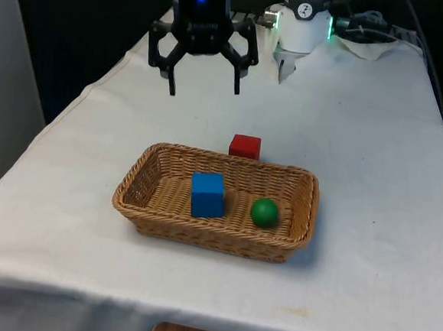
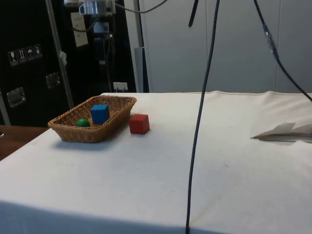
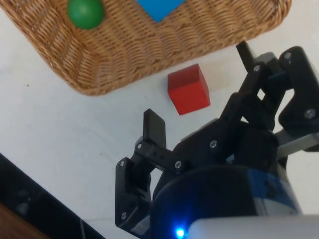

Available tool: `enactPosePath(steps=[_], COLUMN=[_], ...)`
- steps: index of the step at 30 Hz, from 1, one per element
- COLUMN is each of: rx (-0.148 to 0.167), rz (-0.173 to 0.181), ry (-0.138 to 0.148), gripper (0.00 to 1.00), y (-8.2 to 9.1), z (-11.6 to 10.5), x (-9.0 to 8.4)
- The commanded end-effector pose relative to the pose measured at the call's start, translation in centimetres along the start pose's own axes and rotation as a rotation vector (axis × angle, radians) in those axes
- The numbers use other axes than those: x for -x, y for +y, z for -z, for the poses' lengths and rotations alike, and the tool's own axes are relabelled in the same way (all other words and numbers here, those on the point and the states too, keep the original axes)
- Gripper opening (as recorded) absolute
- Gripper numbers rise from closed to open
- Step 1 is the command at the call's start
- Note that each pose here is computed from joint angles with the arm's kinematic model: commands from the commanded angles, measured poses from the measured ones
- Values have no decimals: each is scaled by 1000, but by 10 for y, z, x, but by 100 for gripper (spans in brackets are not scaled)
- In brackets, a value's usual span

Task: Place all non-red objects into the basket.

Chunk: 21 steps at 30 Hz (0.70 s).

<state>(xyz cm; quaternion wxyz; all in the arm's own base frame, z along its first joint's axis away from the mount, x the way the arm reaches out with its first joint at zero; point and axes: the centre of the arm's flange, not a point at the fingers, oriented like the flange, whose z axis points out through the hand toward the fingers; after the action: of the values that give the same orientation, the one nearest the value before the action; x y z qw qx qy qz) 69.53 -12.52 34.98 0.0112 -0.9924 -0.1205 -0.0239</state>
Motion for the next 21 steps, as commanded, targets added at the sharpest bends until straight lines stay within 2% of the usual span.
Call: enactPosePath(steps=[1, 8, 9, 10, 17, 18, 19, 21], rx=[9, 5, -7, 4, 0, -10, -1, -1], rz=[0, -13, -8, -14, -30, -28, -33, -40], ry=[-1, -17, -20, -19, -33, -34, -35, -38], gripper=[100, 100, 100, 100, 100, 100, 100, 100], y=[0, -2, -1, -2, -4, -3, -4, -4], z=[4, 8, 5, 9, 14, 12, 15, 18], x=[8, 18, 16, 19, 31, 29, 32, 37])
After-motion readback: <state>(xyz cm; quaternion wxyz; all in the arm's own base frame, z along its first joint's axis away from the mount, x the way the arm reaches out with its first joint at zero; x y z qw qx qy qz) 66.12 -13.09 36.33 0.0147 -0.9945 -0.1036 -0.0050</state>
